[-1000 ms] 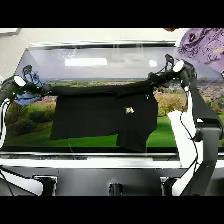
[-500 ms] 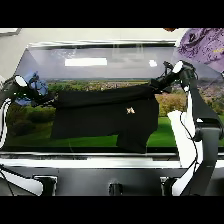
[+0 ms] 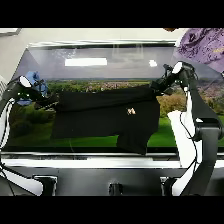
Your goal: Fold the clothes and pants, and hang the long-sleeved shirts on hangers.
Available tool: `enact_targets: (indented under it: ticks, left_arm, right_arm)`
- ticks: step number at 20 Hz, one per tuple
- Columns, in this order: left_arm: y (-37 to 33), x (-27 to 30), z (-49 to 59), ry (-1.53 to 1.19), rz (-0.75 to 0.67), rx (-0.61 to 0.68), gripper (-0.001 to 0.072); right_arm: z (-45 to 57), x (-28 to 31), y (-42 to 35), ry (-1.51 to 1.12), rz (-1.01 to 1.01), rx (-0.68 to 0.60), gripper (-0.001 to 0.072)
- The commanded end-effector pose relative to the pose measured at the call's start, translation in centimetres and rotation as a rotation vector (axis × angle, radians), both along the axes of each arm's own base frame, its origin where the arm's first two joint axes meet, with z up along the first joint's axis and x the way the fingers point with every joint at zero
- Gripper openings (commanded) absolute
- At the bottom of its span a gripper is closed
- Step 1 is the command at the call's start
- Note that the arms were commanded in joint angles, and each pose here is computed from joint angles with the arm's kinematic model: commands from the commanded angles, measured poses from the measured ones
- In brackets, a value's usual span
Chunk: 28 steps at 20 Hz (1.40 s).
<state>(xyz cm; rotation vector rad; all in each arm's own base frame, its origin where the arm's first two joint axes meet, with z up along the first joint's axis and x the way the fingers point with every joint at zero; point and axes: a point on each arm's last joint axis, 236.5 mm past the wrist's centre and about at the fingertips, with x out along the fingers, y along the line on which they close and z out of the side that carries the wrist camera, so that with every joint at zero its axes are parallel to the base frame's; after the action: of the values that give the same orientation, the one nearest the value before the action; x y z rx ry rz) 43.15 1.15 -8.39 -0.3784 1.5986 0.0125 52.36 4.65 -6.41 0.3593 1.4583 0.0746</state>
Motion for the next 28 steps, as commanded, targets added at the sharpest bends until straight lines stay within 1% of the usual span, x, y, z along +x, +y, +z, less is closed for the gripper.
enact_targets:
  ticks: [1,6,7,8,9,10,11,12,13,14,15,17,19,21,23,25,26,28]
  left_arm:
    - [-0.4,-0.7,-0.7,0.040,-0.010,-0.009,0.0015]
    - [-0.7,-0.7,-1.0,0.046,-0.016,-0.010,0.0024]
    - [-0.7,-0.7,-1.0,0.046,-0.016,-0.010,0.0074]
    - [-0.7,-0.7,-1.0,0.046,-0.016,-0.010,0.0162]
    - [-0.7,-0.7,-1.0,0.045,-0.015,-0.010,0.0315]
    - [-0.6,-0.6,-0.8,0.042,-0.015,-0.009,0.0498]
    - [-0.6,-0.5,-0.4,0.039,-0.017,-0.009,0.0610]
    - [-0.3,-0.2,0.5,0.034,-0.018,-0.009,0.0632]
    - [0.2,0.1,1.6,0.027,-0.020,-0.010,0.0632]
    - [1.0,0.3,3.1,0.010,-0.035,-0.007,0.0632]
    - [2.1,0.3,4.6,-0.008,-0.043,0.010,0.0632]
    - [4.3,0.4,7.8,-0.083,0.028,-0.006,0.0632]
    - [6.2,-1.1,10.1,-0.127,0.116,-0.059,0.0631]
    - [7.6,-4.1,10.4,-0.132,0.202,-0.116,0.0631]
    - [7.9,-7.4,9.2,-0.134,0.292,-0.180,0.0630]
    - [7.0,-10.3,7.5,-0.132,0.369,-0.246,0.0628]
    - [6.2,-11.4,6.7,-0.134,0.394,-0.275,0.0627]
    - [4.9,-13.2,5.4,-0.130,0.412,-0.293,0.0628]
  right_arm:
    - [-1.5,-1.9,0.1,0.096,0.019,0.002,0.0025]
    - [-2.0,-2.1,0.2,0.115,0.013,0.006,0.0026]
    - [-2.0,-2.1,0.2,0.116,0.014,0.008,0.0069]
    - [-2.0,-2.2,0.4,0.118,0.014,0.016,0.0186]
    - [-1.8,-2.4,0.8,0.125,0.016,0.034,0.0299]
    - [-1.6,-2.6,1.3,0.132,0.019,0.056,0.0341]
    - [-1.1,-2.7,2.0,0.134,0.027,0.091,0.0357]
    - [-0.2,-3.0,2.5,0.129,0.047,0.118,0.0358]
    - [1.3,-3.1,2.5,0.108,0.067,0.137,0.0359]
    - [2.9,-3.3,1.9,0.078,0.103,0.139,0.0377]
    - [4.7,-3.8,0.7,0.049,0.144,0.131,0.0412]
    - [8.3,-4.0,-2.3,-0.024,0.107,0.169,0.0414]
    - [10.2,-5.7,-5.5,-0.051,0.043,0.222,0.0414]
    - [9.6,-9.5,-7.1,-0.010,-0.034,0.291,0.0414]
    - [7.4,-14.2,-6.7,0.050,-0.096,0.340,0.0415]
    - [4.9,-18.4,-4.6,0.093,-0.122,0.367,0.0415]
    - [4.0,-20.1,-2.9,0.096,-0.115,0.403,0.0415]
    - [2.0,-23.3,-0.7,0.137,-0.125,0.427,0.0415]
